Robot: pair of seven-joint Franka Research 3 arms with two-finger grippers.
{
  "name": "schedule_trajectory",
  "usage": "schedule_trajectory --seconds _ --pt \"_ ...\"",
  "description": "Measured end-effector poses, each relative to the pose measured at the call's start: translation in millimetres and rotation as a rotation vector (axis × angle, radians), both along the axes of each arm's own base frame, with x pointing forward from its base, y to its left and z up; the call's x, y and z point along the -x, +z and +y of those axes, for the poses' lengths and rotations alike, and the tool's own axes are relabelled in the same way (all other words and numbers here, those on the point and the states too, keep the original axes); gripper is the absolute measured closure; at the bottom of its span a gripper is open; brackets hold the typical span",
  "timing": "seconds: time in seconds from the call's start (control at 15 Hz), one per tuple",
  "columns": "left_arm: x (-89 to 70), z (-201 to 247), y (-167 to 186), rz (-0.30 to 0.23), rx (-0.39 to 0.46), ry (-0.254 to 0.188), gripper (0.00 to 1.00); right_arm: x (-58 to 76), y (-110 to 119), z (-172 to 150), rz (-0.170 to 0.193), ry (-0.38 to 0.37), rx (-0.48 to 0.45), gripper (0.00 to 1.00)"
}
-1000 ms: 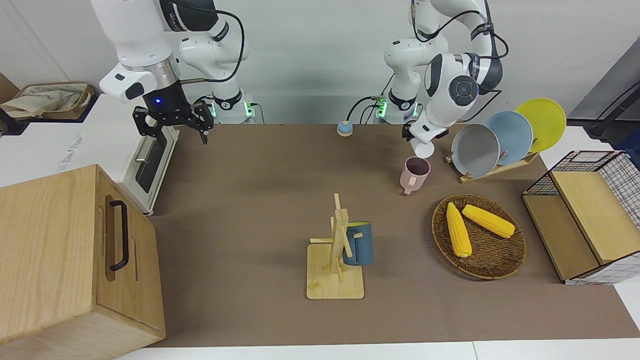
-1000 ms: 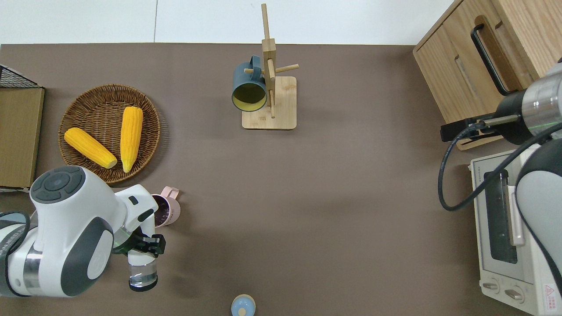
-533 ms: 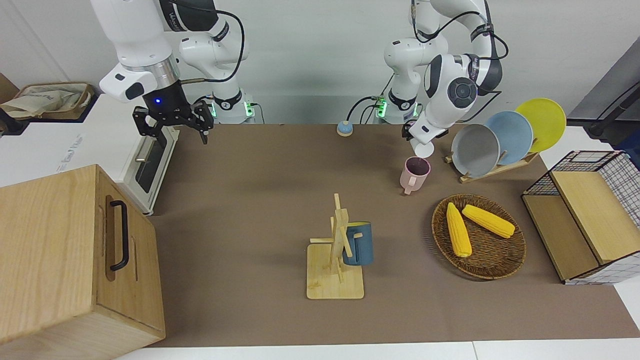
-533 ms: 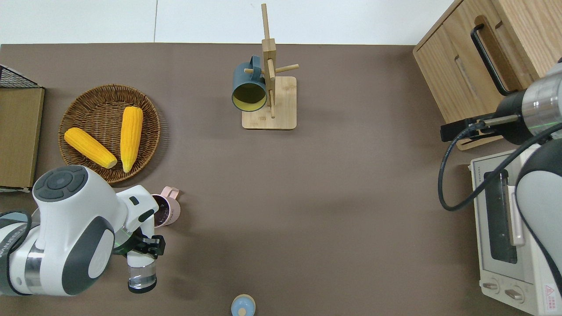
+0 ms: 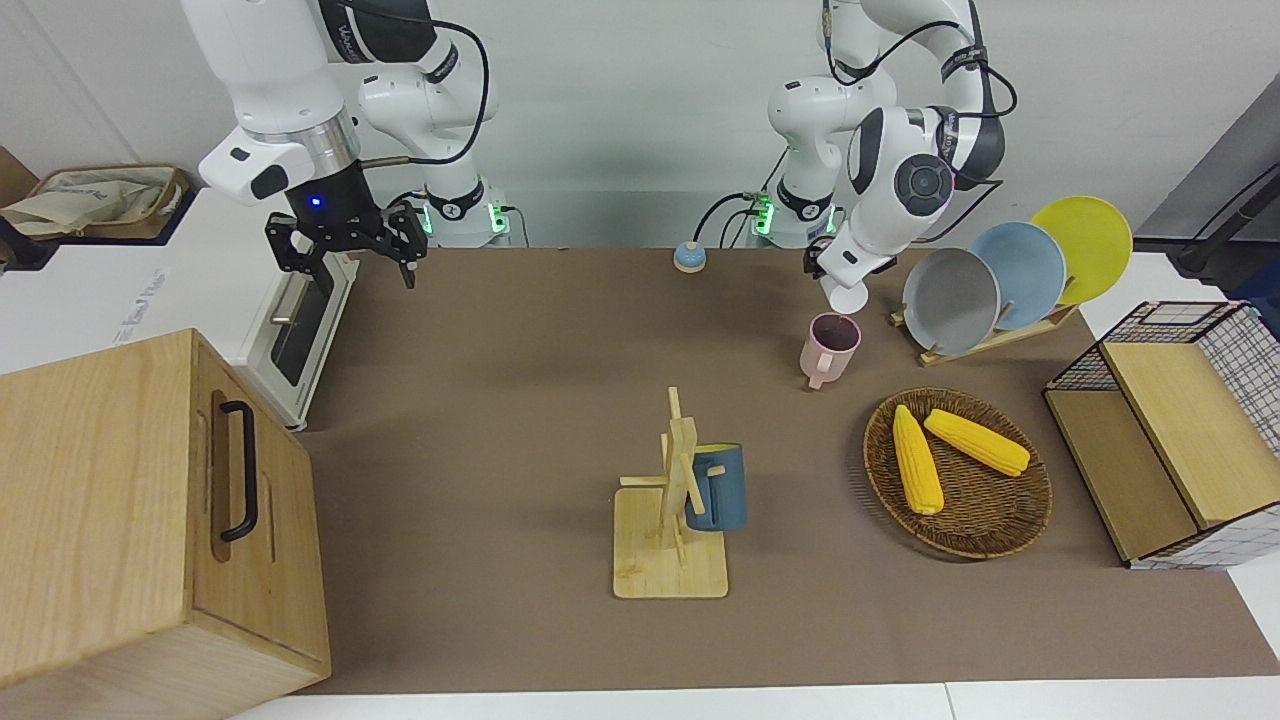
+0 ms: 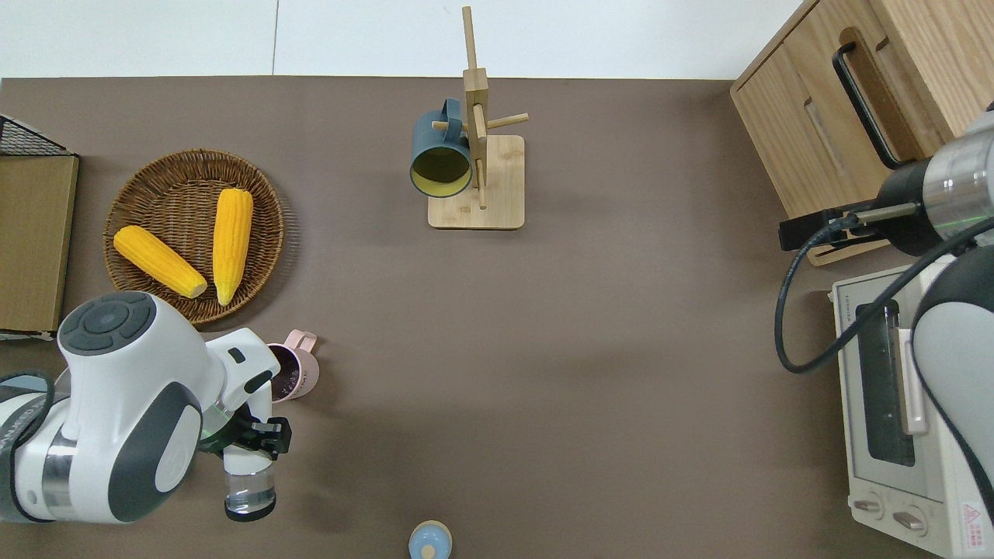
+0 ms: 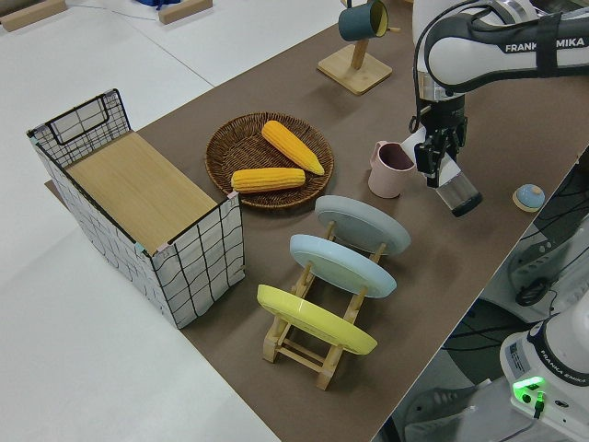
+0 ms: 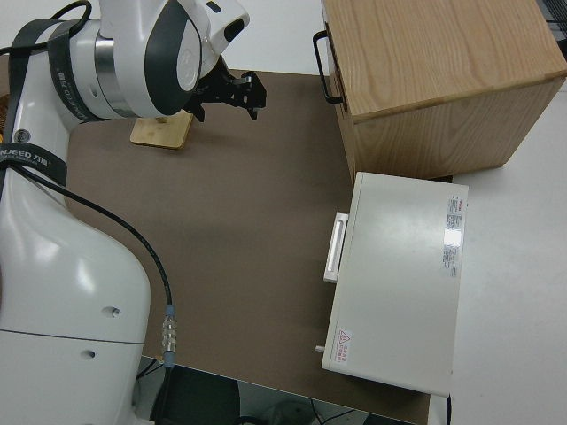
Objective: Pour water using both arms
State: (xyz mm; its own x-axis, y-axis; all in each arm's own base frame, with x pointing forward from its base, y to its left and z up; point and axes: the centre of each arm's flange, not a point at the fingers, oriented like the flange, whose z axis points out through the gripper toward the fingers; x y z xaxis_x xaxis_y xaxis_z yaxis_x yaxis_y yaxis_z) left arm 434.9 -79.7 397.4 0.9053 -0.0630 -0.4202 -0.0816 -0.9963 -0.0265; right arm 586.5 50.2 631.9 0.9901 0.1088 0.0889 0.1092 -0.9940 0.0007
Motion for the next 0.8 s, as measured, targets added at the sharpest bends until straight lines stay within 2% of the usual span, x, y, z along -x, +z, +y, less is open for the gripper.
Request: schedule_trajectory --seconds 0.27,0.47,0.8 --pt "2.7 -2 9 -0.023 -0.006 -0.001 0.37 0.0 0 0 0.000 0.000 0.000 0.00" --pt "10.5 0 22 -0.061 -0.015 0.005 0.37 0.0 0 0 0.000 0.000 0.000 0.00" --pt "28.5 1 34 -0.198 0.001 0.032 0.37 0.0 0 0 0.000 0.000 0.000 0.00"
